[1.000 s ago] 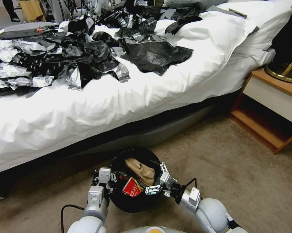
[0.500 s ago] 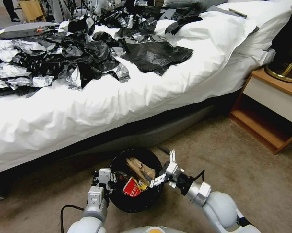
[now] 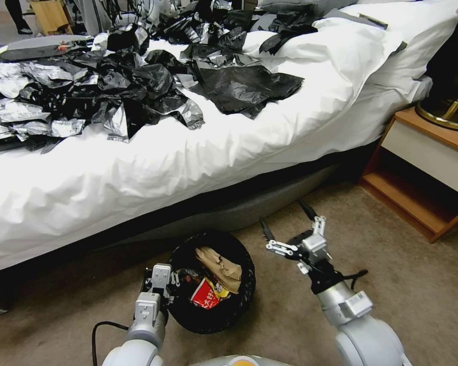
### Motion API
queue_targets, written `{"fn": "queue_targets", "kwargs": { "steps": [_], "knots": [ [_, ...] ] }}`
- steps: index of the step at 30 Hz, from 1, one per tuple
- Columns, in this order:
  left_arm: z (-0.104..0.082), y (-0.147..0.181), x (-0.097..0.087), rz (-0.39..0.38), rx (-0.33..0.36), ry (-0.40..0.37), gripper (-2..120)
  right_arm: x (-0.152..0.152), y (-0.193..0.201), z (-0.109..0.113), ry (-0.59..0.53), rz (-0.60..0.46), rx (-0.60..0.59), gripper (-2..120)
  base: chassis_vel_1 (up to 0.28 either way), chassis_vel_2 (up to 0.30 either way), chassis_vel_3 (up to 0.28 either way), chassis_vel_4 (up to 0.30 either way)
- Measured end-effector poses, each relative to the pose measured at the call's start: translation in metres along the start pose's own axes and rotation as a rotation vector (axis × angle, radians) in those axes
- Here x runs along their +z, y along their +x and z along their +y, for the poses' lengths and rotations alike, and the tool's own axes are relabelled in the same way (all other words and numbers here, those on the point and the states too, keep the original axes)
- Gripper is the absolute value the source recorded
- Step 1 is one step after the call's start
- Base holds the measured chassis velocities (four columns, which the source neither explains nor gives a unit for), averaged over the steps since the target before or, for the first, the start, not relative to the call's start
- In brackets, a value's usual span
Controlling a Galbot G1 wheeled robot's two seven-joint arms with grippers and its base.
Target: Pick up the trash bin, then pick up the garbage from the floor and place it into the trash bin.
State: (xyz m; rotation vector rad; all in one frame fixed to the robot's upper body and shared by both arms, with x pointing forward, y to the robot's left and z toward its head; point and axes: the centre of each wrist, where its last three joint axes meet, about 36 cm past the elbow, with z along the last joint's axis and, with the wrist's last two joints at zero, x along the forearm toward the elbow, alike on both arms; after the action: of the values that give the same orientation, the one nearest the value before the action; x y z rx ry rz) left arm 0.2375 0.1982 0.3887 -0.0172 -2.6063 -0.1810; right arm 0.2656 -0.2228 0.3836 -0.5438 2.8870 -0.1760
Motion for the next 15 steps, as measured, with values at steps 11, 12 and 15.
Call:
{"fn": "queue_targets", "kwargs": {
  "steps": [11, 12, 15],
  "knots": [
    [0.0, 0.004, -0.002, 0.001, 0.002, 0.006, 0, 0.034, 0.011, 0.0, -0.018, 0.069, 0.03, 100, 0.0, 0.0, 0.0, 0.0],
    [0.0, 0.005, -0.002, 0.002, 0.003, 0.007, 0, 0.035, 0.011, -0.001, -0.02, 0.07, 0.032, 100, 0.0, 0.0, 0.0, 0.0],
    [0.0, 0.005, -0.002, 0.003, 0.003, 0.01, 0, 0.036, 0.01, -0.002, -0.022, 0.07, 0.033, 100, 0.0, 0.0, 0.0, 0.0]
  ]
}}
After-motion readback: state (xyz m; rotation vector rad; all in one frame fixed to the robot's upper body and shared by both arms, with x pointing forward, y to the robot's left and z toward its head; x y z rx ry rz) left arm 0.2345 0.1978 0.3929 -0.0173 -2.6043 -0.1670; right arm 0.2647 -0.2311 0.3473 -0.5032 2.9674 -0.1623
